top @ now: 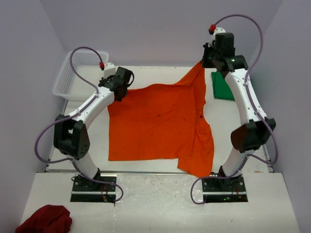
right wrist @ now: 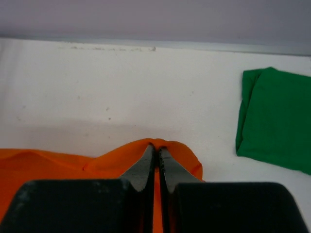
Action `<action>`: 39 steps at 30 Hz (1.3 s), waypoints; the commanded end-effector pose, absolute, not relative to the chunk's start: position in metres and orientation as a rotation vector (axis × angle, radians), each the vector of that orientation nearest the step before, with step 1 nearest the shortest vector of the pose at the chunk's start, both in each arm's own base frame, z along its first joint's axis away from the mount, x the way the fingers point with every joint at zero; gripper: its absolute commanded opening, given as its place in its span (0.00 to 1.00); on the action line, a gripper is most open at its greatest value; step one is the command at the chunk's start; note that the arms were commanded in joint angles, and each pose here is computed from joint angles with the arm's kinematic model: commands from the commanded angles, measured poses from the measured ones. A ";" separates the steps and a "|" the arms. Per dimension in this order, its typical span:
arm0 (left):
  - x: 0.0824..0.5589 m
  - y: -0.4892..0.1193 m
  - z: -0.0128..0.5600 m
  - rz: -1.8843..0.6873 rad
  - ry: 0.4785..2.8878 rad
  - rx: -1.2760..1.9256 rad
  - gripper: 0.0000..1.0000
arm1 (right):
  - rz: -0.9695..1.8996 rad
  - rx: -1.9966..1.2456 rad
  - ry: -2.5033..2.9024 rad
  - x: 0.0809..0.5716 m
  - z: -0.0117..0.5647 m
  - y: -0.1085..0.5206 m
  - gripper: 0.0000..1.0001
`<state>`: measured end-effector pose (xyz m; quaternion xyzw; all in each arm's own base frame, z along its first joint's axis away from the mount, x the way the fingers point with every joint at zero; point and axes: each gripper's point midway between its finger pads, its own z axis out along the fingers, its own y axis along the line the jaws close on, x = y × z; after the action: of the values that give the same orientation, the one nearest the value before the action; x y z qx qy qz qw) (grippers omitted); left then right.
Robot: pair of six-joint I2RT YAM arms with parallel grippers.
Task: Fold and stack the t-shirts
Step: Flatten out the tshirt
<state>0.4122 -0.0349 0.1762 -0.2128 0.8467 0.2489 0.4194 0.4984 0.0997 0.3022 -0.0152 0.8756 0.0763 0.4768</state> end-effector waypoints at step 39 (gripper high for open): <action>0.104 0.026 0.595 -0.375 1.070 -0.293 0.00 | 0.999 -0.790 0.848 -0.038 0.654 0.126 0.00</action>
<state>0.1245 0.0234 0.5701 -0.1580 0.5454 -0.1623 0.8070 -0.0074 0.1234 0.6492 -0.3157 0.4307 0.4282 0.7290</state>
